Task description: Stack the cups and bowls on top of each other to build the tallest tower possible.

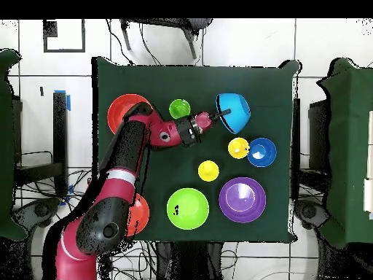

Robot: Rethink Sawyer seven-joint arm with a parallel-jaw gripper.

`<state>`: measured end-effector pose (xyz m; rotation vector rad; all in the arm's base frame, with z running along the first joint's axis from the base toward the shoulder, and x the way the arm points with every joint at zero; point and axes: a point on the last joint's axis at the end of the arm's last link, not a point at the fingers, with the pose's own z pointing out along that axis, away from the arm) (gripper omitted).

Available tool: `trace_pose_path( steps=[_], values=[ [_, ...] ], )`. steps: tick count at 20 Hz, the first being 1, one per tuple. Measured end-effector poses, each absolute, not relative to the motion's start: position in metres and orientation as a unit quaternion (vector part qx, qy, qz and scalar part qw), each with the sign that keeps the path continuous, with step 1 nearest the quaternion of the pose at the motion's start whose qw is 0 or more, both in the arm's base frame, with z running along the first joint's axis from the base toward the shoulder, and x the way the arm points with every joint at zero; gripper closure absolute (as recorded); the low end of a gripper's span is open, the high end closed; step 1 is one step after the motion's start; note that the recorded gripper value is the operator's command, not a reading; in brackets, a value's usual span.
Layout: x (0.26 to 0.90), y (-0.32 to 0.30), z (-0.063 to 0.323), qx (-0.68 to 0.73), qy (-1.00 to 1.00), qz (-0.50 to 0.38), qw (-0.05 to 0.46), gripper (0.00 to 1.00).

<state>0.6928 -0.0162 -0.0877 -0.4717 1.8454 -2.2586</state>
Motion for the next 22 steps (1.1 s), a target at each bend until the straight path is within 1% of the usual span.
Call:
trace_pose_path(
  steps=[22],
  values=[
    [0.709,-0.011,-0.088,-0.146,0.627,-0.757,0.110,1.00]
  ],
)
